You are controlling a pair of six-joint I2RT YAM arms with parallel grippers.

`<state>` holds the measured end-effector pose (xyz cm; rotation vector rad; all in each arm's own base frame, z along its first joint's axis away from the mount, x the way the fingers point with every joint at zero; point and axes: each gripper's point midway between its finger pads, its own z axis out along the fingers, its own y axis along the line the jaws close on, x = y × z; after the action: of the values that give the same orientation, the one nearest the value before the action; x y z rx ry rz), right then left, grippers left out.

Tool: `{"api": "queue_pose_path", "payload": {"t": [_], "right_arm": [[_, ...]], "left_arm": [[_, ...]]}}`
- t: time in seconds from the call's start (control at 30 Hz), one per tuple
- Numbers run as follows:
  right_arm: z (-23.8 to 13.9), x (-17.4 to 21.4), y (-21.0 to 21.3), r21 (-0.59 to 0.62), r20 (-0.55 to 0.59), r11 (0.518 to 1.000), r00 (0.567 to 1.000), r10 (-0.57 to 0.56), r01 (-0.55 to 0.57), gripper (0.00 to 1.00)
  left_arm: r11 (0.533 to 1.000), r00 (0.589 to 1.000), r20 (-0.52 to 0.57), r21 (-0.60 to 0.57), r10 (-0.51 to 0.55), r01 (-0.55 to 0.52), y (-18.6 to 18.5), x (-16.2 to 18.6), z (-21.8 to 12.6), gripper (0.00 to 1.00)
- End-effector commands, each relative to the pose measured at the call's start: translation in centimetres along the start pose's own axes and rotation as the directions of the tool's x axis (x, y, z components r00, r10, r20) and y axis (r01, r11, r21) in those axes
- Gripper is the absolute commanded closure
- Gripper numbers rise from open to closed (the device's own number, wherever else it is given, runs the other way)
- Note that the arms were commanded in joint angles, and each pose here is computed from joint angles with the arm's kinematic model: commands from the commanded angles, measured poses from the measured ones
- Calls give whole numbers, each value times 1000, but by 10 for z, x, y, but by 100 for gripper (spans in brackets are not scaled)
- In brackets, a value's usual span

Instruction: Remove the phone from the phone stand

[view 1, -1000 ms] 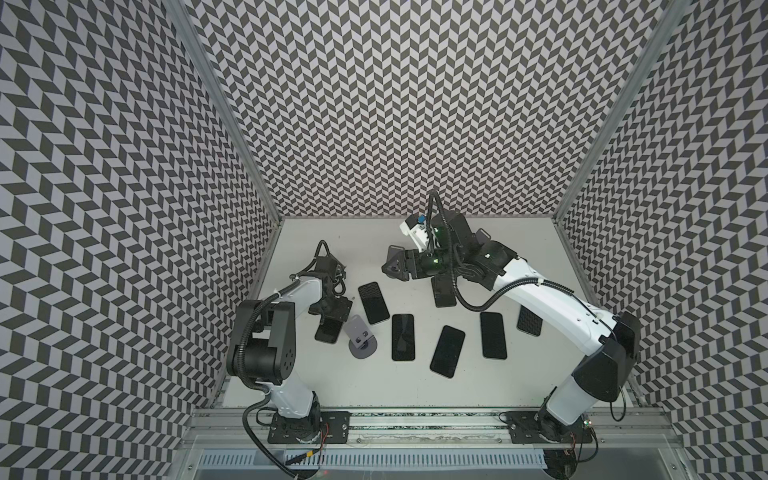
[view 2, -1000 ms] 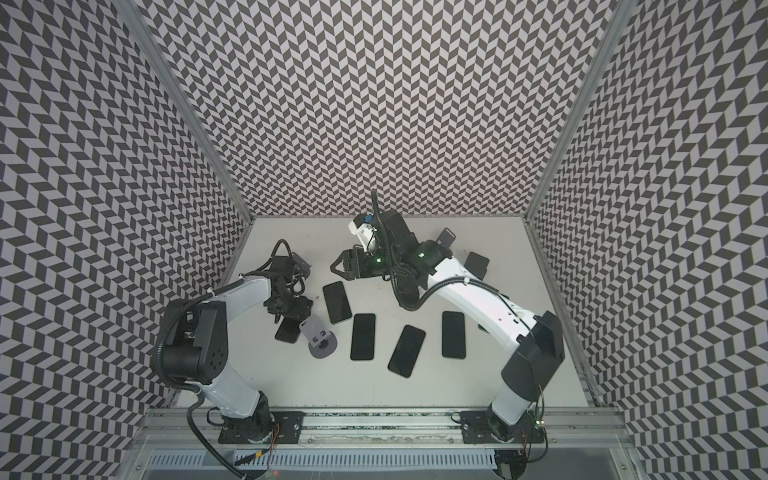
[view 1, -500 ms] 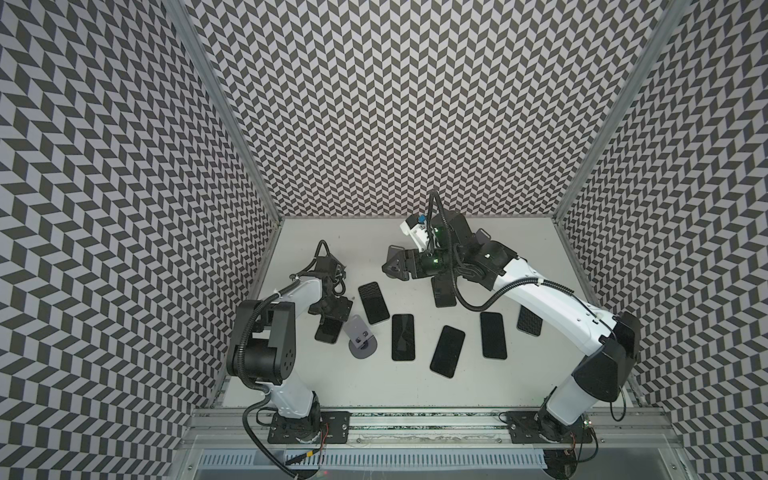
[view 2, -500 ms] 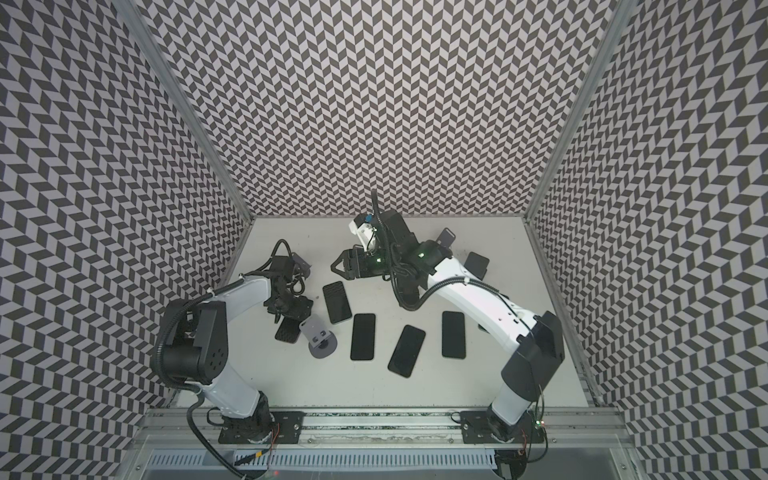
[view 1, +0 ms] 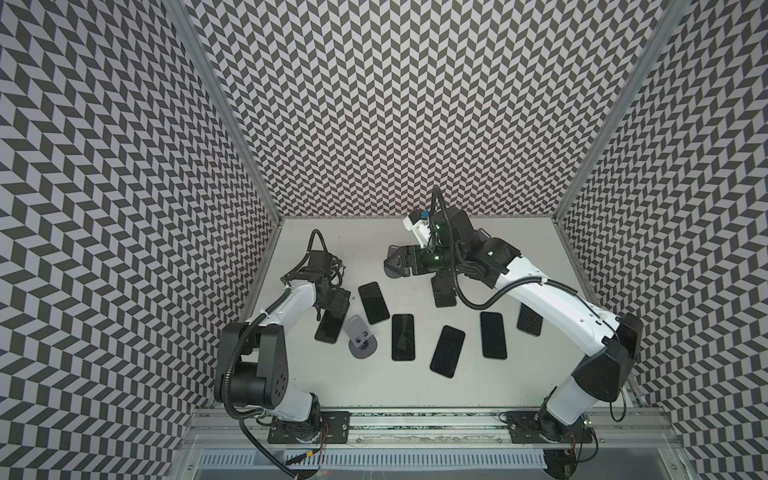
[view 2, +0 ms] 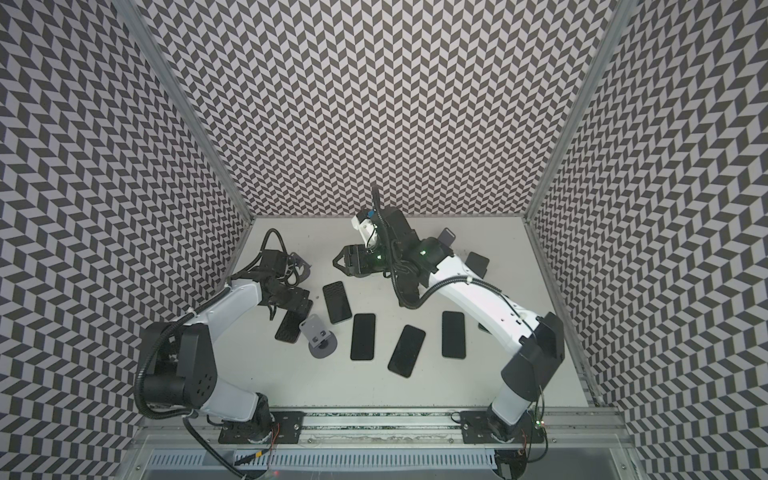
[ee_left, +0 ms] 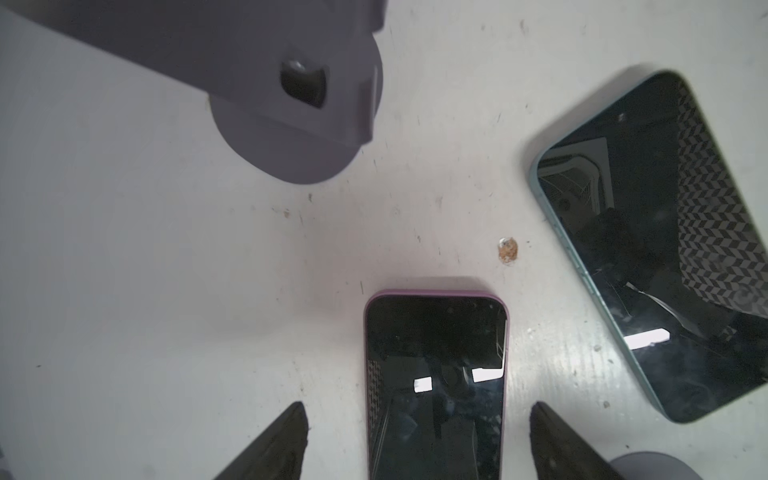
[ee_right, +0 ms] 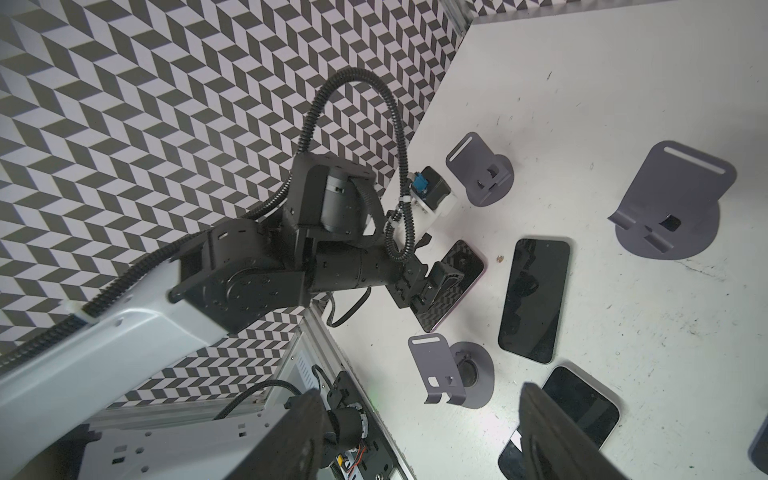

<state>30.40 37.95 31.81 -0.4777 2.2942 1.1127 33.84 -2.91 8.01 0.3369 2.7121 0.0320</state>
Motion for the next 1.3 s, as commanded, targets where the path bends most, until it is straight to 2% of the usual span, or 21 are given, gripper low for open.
{"api": "queue_pose_path", "payload": {"t": [0.0,0.2,0.3,0.4,0.57,0.67,0.73,0.8,0.93,1.0,1.1,1.2,1.27], "right_arm": [[-27,-26,11,29,102,998,993,-57,54,27],[-49,-51,2,115,186,992,979,-77,56,26],[-65,-65,-6,148,241,987,966,-96,61,26],[-85,-78,-21,209,307,976,944,-121,57,25],[-125,-86,-80,340,456,940,878,-148,-18,24],[-158,-79,-129,467,547,879,812,-204,-93,24],[-187,-71,-160,575,591,804,756,-280,-152,24],[-208,-59,-182,659,599,731,712,-367,-177,24],[-243,-25,-220,786,568,578,627,-533,-220,17],[-252,-7,-236,821,544,521,597,-589,-235,15],[-258,17,-265,838,534,474,581,-614,-270,15],[-254,36,-291,849,519,454,586,-622,-271,15],[-249,42,-302,852,511,457,594,-621,-256,16]], "left_arm": [[1000,994,111,-10,-17,18,5,-20,-21,16],[995,946,318,-58,-62,85,24,-57,-68,16],[987,885,454,-64,-101,145,31,-75,-97,16],[979,784,608,-51,-124,195,35,-90,-130,15],[962,550,828,-53,-108,268,44,-90,-180,14],[949,411,906,-36,-102,315,48,-78,-196,13],[938,336,935,-11,-113,347,50,-66,-194,13],[933,307,944,1,-120,361,50,-54,-185,13],[902,280,952,-13,-121,431,58,-28,-159,13],[882,275,953,-16,-130,472,64,-16,-146,13],[856,279,947,-8,-159,517,71,-11,-130,13],[850,293,939,-1,-181,527,72,-11,-112,13],[857,300,937,-2,-178,515,70,-13,-105,13]]}}
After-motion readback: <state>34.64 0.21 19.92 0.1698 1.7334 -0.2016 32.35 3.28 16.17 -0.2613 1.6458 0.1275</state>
